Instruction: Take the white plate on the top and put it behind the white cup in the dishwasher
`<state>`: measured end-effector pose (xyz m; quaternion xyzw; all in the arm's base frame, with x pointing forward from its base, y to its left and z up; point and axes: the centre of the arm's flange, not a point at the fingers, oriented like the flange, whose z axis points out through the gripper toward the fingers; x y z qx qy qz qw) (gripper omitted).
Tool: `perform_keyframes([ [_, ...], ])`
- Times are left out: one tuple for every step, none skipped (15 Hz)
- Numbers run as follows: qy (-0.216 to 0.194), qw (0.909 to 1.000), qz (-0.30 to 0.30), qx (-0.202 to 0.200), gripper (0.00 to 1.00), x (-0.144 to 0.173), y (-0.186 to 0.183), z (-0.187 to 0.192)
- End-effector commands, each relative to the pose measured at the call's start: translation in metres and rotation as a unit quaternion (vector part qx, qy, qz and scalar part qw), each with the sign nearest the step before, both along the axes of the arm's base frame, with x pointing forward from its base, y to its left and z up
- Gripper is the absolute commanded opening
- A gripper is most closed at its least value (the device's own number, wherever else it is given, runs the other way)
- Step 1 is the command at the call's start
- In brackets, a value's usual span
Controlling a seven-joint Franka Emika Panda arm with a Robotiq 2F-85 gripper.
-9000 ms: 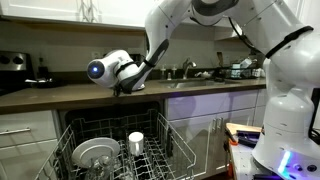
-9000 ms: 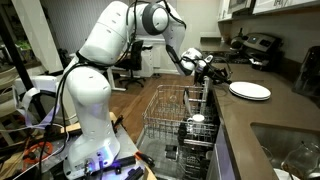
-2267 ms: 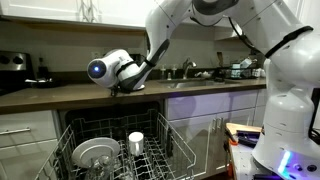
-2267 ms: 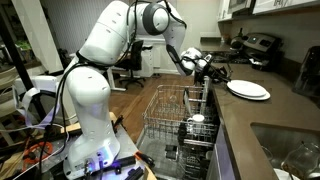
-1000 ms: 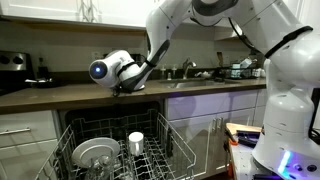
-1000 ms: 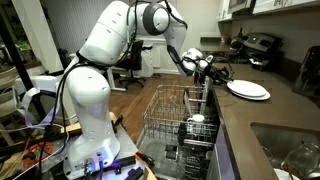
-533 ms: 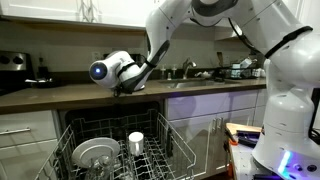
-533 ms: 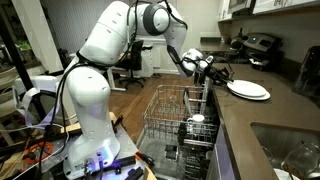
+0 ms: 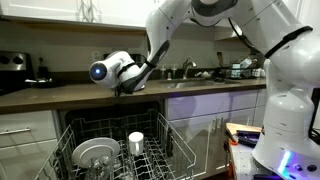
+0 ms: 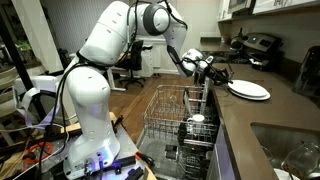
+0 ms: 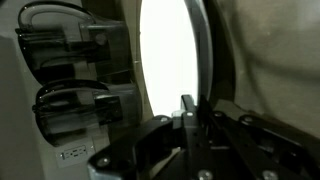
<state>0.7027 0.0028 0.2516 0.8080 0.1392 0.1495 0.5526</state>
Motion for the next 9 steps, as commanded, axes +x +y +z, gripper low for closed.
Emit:
perform_keyframes([
  [0.008,0.9996,-0.020,-0.019,0.08,-0.003,0.000,0.005],
  [0.008,0.9994,-0.024,-0.024,0.08,-0.004,0.000,0.005],
  [0.007,0.9992,-0.027,-0.030,0.07,-0.005,0.002,0.006],
  [0.008,0.9989,-0.030,-0.034,0.07,-0.005,0.002,0.006],
  [0.008,0.9987,-0.033,-0.037,0.08,-0.006,0.004,0.006],
  [0.008,0.9985,-0.036,-0.040,0.08,-0.006,0.005,0.007],
  [0.007,0.9985,-0.035,-0.041,0.08,-0.006,0.007,0.008],
  [0.007,0.9985,-0.036,-0.041,0.08,-0.007,0.009,0.009],
  [0.005,0.9985,-0.034,-0.042,0.08,-0.007,0.012,0.010],
])
